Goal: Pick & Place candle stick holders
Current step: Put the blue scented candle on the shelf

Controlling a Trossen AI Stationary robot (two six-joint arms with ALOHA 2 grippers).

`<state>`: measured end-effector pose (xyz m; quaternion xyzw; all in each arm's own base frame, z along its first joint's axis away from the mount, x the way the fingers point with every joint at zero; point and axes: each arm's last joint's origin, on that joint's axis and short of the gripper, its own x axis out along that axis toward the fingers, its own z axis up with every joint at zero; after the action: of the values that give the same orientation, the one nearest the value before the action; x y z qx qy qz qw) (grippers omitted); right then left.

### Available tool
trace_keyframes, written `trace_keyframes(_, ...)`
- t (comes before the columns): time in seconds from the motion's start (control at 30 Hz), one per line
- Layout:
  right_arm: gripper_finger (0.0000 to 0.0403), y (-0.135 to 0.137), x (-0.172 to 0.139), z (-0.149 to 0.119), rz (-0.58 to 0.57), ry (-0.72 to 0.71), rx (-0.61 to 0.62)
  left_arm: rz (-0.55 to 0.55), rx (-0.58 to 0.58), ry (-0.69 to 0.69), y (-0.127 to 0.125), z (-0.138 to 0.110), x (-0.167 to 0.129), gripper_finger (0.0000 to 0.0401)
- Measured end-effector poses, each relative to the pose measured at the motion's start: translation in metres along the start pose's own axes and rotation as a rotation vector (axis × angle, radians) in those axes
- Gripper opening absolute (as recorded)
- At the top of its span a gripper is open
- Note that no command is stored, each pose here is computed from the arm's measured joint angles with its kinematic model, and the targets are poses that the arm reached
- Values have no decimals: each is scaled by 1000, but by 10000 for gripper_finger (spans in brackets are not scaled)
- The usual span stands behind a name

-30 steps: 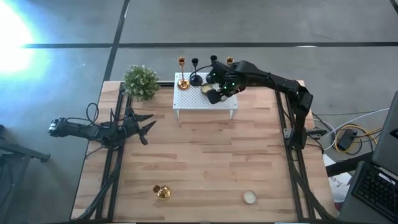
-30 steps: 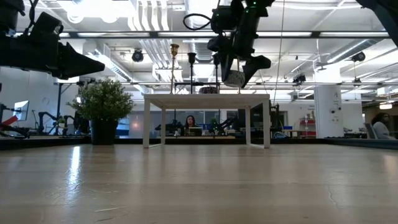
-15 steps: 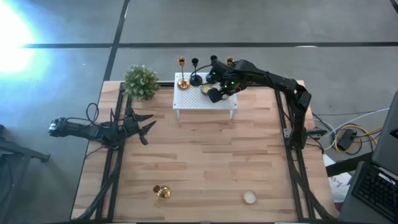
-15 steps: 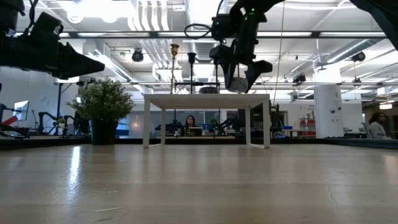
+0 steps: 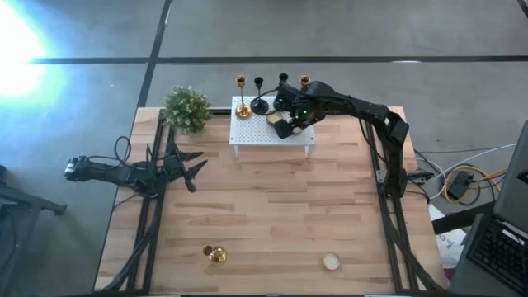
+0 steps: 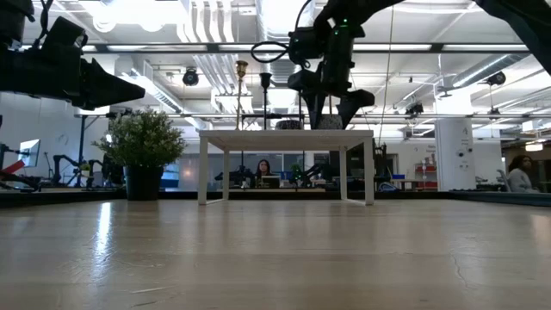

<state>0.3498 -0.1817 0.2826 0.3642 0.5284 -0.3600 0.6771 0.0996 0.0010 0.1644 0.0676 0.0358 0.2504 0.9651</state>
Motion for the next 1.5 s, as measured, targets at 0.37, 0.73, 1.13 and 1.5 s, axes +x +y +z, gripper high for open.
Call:
trace_keyframes(0.37,307,0,0,0,0,0,-9,0,0,0,0,0,0,154)
trace_keyframes(0.73,313,0,0,0,4,-2,-29,0,0,0,0,0,0,154)
trace_keyframes(1.13,353,0,0,0,6,-2,-31,0,-1,0,0,0,0,154)
trace_keyframes(1.5,366,4,-8,0,74,24,-42,0,0,0,0,0,0,154)
